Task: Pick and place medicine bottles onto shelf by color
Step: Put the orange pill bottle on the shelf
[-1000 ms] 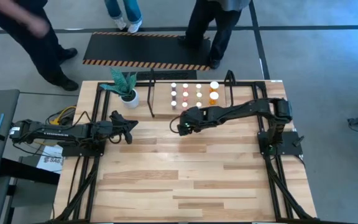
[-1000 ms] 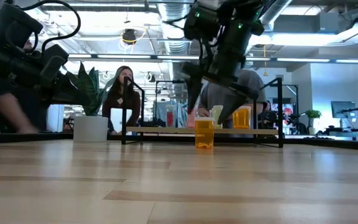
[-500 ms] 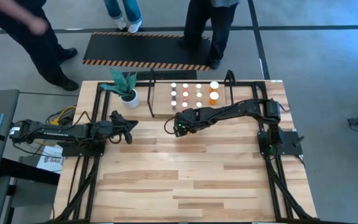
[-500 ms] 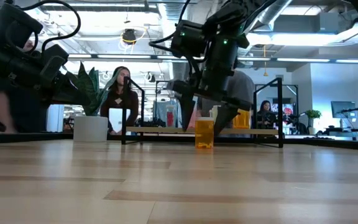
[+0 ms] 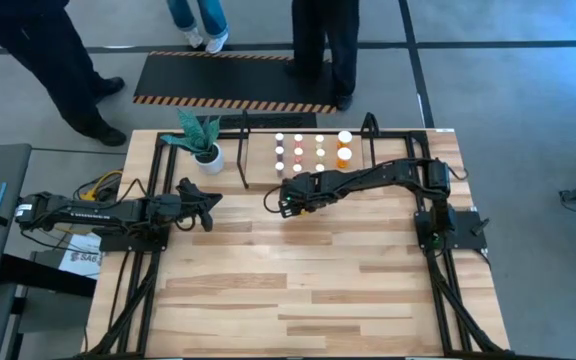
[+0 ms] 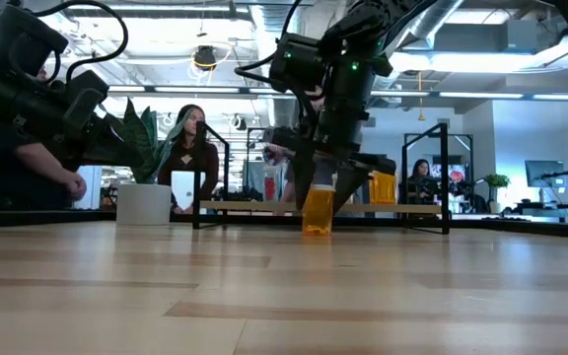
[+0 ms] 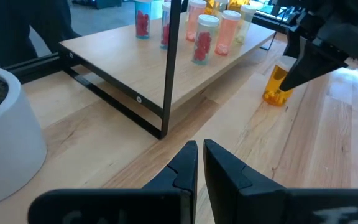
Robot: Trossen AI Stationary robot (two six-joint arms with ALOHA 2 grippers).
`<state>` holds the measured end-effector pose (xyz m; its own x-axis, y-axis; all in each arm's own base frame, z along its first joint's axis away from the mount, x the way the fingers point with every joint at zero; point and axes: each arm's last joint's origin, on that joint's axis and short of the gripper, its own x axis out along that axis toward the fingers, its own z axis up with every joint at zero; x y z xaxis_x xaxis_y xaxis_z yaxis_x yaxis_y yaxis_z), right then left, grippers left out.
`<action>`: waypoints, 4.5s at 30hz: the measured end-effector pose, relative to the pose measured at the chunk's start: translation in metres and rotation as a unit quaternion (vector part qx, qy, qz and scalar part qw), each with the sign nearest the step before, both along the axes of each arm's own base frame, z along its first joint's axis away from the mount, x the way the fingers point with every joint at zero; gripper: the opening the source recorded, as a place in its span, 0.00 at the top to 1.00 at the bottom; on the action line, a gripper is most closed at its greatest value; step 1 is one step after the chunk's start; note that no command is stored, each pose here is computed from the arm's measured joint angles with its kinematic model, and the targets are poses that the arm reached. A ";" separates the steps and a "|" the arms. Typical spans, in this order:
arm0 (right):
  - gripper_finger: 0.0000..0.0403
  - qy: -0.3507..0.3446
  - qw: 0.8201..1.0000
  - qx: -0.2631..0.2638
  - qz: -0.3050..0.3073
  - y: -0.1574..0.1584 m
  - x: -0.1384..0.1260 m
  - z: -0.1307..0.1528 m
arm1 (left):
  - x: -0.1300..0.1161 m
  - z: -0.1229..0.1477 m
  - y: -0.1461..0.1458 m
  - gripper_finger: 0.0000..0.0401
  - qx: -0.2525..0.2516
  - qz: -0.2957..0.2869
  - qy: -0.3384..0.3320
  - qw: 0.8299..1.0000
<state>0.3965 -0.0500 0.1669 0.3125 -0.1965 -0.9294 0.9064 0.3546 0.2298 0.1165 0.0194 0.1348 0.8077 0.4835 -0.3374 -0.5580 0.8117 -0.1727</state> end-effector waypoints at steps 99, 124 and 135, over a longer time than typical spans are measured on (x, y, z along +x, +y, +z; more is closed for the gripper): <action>0.45 0.055 0.962 -0.075 -0.257 -0.048 -0.096 0.040 | 0.000 0.000 0.000 0.97 0.000 0.000 0.000 1.000; 0.49 0.056 0.962 -0.075 -0.256 -0.048 -0.096 0.040 | 0.000 0.000 0.000 0.97 0.000 0.000 0.000 1.000; 0.50 0.056 0.962 -0.075 -0.256 -0.048 -0.096 0.040 | 0.000 0.000 0.000 0.97 0.000 0.000 0.000 1.000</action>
